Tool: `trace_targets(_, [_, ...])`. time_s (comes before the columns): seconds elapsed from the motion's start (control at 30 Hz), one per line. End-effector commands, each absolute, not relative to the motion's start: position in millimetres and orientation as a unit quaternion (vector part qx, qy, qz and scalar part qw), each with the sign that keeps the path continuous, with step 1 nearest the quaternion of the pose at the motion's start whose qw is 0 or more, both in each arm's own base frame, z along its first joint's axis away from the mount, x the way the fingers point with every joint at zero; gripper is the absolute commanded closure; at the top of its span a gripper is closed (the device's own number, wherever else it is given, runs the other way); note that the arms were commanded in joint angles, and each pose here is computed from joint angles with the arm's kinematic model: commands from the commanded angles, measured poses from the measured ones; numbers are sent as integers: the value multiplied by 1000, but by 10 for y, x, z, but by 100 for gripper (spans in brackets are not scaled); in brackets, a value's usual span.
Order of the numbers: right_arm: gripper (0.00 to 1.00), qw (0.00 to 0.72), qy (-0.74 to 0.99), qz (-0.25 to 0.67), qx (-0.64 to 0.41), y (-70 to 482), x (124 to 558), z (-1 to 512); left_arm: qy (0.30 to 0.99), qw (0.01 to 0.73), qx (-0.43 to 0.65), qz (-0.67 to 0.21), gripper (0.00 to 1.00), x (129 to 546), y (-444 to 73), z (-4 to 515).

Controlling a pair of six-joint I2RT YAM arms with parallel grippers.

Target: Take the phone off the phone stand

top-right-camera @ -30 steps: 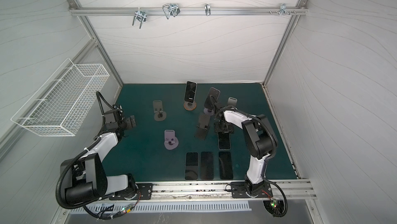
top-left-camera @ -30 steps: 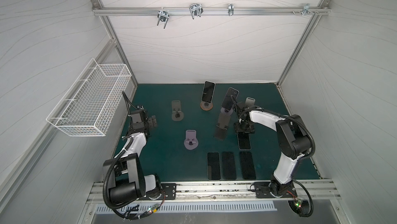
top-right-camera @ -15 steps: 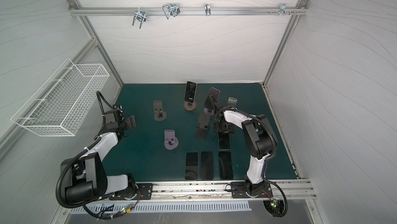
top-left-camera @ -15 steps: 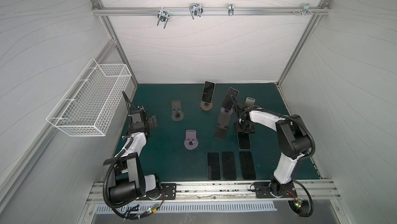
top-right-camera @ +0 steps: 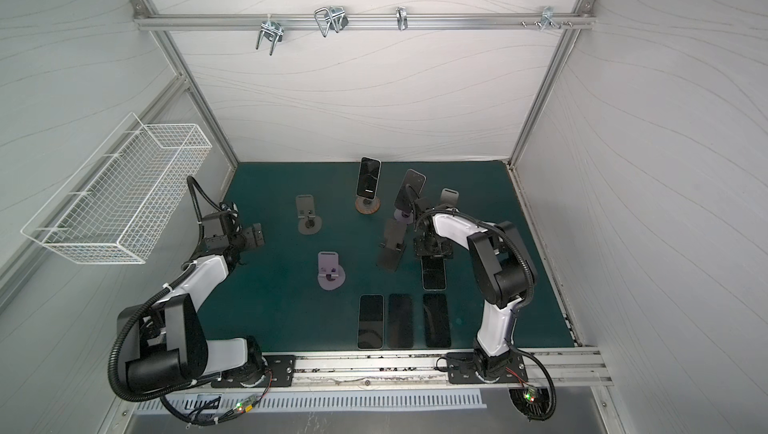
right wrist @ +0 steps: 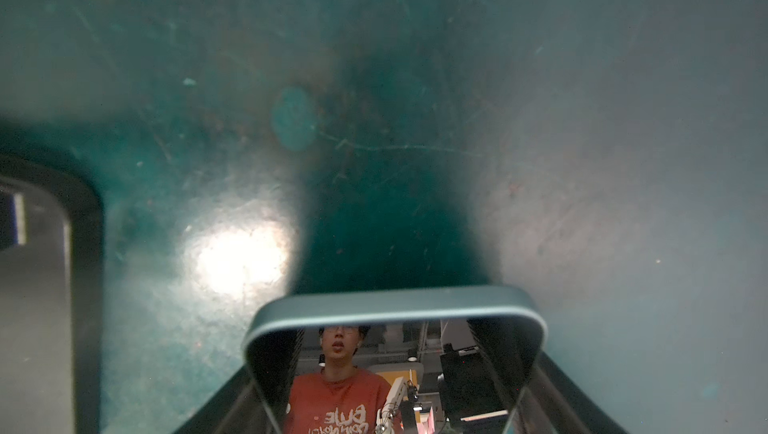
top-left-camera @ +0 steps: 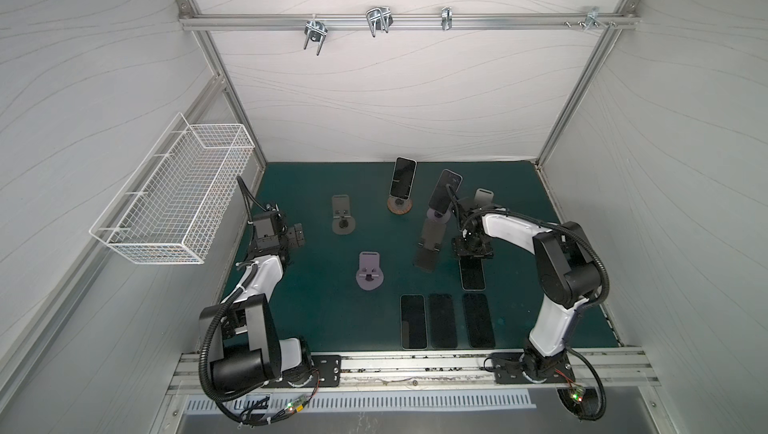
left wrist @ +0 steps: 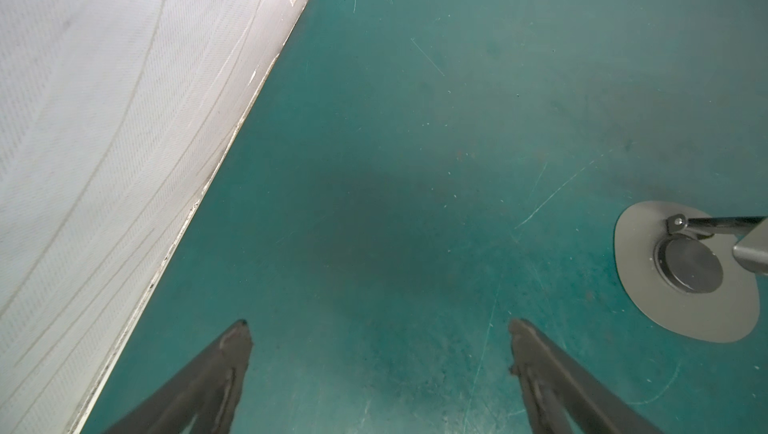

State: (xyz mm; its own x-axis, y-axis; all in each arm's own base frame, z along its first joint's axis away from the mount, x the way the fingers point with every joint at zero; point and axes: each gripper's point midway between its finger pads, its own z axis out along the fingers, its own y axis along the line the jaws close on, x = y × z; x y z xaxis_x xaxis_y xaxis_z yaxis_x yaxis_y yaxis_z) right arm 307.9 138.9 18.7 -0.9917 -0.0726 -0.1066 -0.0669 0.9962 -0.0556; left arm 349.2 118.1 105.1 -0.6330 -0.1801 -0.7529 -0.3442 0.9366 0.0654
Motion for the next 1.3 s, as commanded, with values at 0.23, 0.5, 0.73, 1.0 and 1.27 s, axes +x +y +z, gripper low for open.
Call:
trace_targets(0.23, [21,30,999,-33,-28,1422,3029,-103,889,423,-139,105,2,3618,1223,1224])
trace_targets(0.5, [20,33,998,-33,-31,1441,3039,-57,889,423,-139,105,2,3616,1222,1220])
trace_targets(0.73, [19,85,996,-13,-22,1531,3172,251,891,420,-137,103,2,3626,1216,1212])
trace_targets(1.0, [18,157,988,0,-1,1496,3283,833,891,420,-138,103,1,3629,1220,1215])
trace_targets(1.27, [17,198,980,3,-2,1392,3214,1253,890,422,-138,103,1,3617,1217,1218])
